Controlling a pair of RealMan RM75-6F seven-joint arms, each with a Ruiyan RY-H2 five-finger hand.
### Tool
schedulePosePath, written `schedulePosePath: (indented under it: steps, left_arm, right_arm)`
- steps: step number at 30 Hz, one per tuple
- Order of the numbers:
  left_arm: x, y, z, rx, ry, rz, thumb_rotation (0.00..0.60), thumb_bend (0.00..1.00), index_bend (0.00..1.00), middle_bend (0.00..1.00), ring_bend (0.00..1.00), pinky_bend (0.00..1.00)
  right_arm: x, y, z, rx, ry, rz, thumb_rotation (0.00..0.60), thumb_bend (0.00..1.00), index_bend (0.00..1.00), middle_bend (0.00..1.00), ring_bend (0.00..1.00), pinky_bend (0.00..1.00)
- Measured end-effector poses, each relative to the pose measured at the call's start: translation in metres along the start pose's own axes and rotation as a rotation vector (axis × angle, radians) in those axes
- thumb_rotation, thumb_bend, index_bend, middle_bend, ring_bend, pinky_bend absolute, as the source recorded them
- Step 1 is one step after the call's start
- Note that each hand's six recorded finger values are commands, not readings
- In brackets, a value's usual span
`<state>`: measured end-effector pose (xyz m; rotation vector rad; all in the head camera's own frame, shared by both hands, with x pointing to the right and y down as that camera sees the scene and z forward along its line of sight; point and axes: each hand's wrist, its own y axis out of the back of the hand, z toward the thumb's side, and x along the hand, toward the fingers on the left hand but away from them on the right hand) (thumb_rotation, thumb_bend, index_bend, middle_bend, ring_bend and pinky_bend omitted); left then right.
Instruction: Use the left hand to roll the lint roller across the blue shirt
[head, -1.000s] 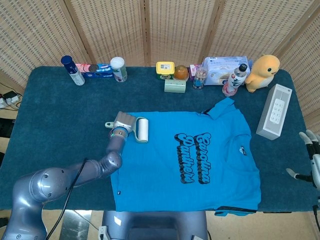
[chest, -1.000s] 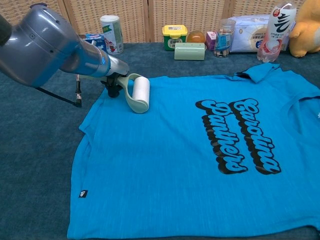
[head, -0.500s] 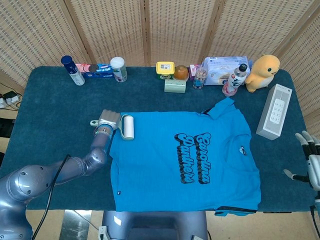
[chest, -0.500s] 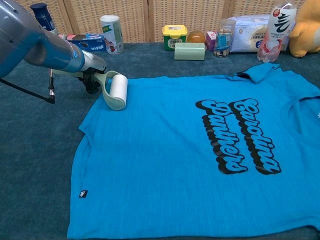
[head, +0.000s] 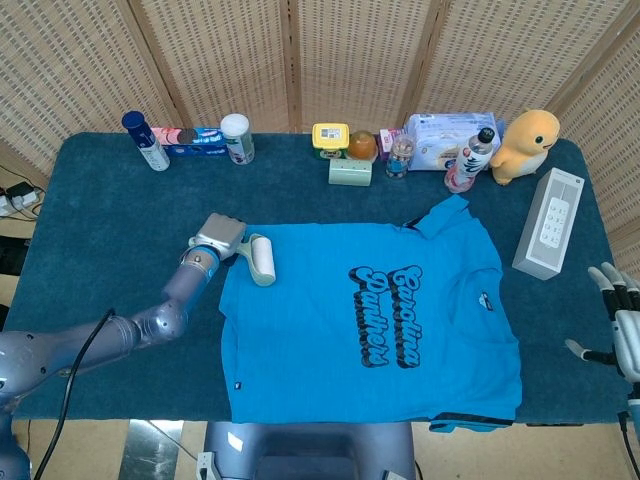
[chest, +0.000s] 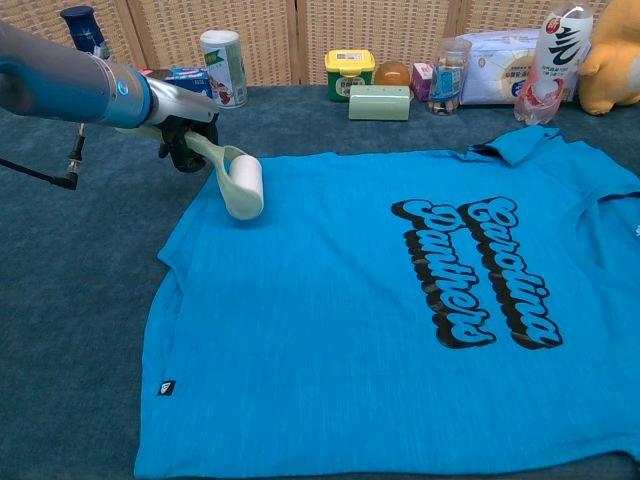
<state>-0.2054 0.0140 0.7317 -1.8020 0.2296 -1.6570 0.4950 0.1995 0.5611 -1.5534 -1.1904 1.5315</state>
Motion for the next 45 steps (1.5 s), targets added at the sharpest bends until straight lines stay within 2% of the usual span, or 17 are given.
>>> schedulePosePath:
  steps: [8,22,27,31,34,36,41,45]
  left_arm:
    - [-0.005,0.002,0.001,0.024,-0.022,0.059,0.600,0.13,0.00,0.00,0.00,0.13]
    - [-0.043,0.007,-0.015,-0.012,-0.050,0.155,0.600,0.14,0.00,0.00,0.00,0.13]
    - [-0.073,0.004,-0.036,-0.037,-0.048,0.257,0.600,0.17,0.00,0.00,0.00,0.12]
    - [-0.105,-0.004,-0.062,-0.079,-0.039,0.391,0.600,0.18,0.00,0.00,0.00,0.12]
    - [-0.139,-0.019,-0.089,-0.138,-0.028,0.500,0.600,0.19,0.00,0.00,0.00,0.12]
    - [-0.167,-0.037,-0.111,-0.192,-0.004,0.551,0.600,0.21,0.00,0.00,0.00,0.12]
    - [-0.230,-0.088,-0.157,-0.313,0.098,0.598,0.600,0.24,0.00,0.00,0.00,0.11]
    - [-0.266,-0.118,-0.170,-0.351,0.141,0.601,0.600,0.24,0.00,0.00,0.00,0.11]
  right_arm:
    - [0.001,0.001,0.001,-0.003,0.003,0.000,0.600,0.00,0.04,0.00,0.00,0.00]
    - [0.005,0.001,0.008,0.000,0.032,0.003,0.600,0.00,0.04,0.00,0.00,0.00]
    - [0.004,-0.003,0.009,0.023,0.030,0.007,0.600,0.00,0.04,0.00,0.00,0.00]
    - [0.003,-0.007,0.009,0.049,0.026,0.011,0.600,0.00,0.04,0.00,0.00,0.00]
    - [0.002,-0.010,0.009,0.059,0.025,0.015,0.600,0.00,0.04,0.00,0.00,0.00]
    - [0.002,-0.010,0.010,0.064,0.026,0.013,0.600,0.00,0.04,0.00,0.00,0.00]
    - [0.002,-0.010,0.008,0.080,0.017,0.006,0.600,0.00,0.04,0.00,0.00,0.00]
    - [0.001,-0.009,0.005,0.105,0.002,0.001,0.600,0.00,0.04,0.00,0.00,0.00]
